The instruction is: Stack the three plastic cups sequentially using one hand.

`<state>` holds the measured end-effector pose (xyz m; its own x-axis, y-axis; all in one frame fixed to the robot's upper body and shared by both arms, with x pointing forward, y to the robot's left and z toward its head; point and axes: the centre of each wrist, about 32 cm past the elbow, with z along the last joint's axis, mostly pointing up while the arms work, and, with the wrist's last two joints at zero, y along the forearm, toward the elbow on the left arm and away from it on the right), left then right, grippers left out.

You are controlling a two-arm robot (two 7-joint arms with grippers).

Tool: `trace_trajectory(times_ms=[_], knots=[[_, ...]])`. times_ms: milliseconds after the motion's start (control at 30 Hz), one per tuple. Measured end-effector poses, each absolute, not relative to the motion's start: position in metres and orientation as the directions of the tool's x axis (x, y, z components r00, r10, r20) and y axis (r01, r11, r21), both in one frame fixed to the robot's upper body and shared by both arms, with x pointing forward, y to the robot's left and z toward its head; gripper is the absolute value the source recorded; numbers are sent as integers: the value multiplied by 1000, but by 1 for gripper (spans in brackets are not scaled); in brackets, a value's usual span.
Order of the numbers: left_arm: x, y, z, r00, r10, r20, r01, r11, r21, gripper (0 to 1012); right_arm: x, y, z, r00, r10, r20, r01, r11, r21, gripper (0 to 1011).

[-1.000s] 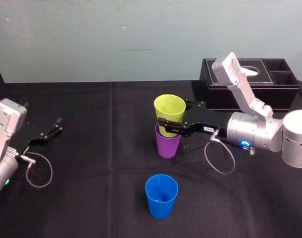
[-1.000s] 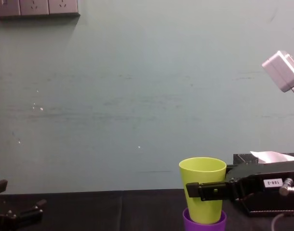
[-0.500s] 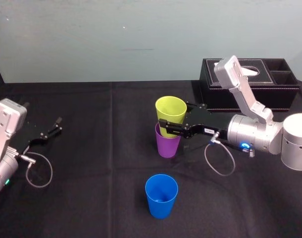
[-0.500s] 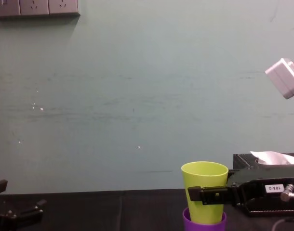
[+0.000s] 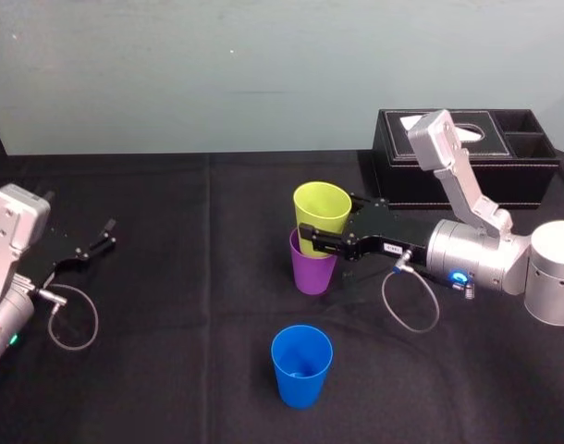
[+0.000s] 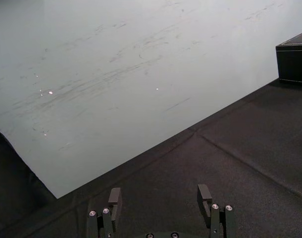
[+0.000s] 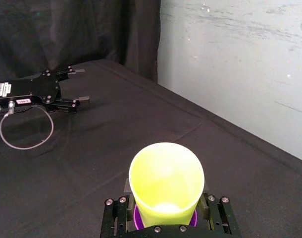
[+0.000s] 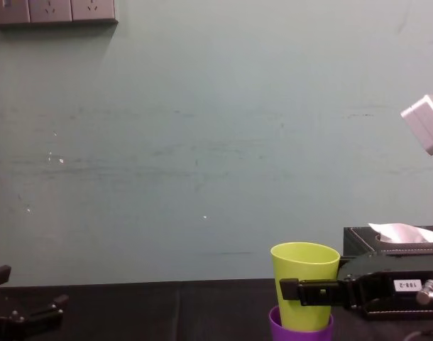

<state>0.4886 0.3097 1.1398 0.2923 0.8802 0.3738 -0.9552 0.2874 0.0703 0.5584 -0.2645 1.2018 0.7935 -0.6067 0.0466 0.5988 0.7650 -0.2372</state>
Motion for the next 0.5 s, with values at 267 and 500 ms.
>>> trace_trajectory(times_ms=[267,500], knots=[[489,310,1140,292,880,374,-955,287,70,1000,558,-265,1201,795,-605,47,598,767,-234,729],[489,310,1140,292,880,374,-955,287,70,1000,558,-265,1202,795,-605,47,597,767,-236,762]])
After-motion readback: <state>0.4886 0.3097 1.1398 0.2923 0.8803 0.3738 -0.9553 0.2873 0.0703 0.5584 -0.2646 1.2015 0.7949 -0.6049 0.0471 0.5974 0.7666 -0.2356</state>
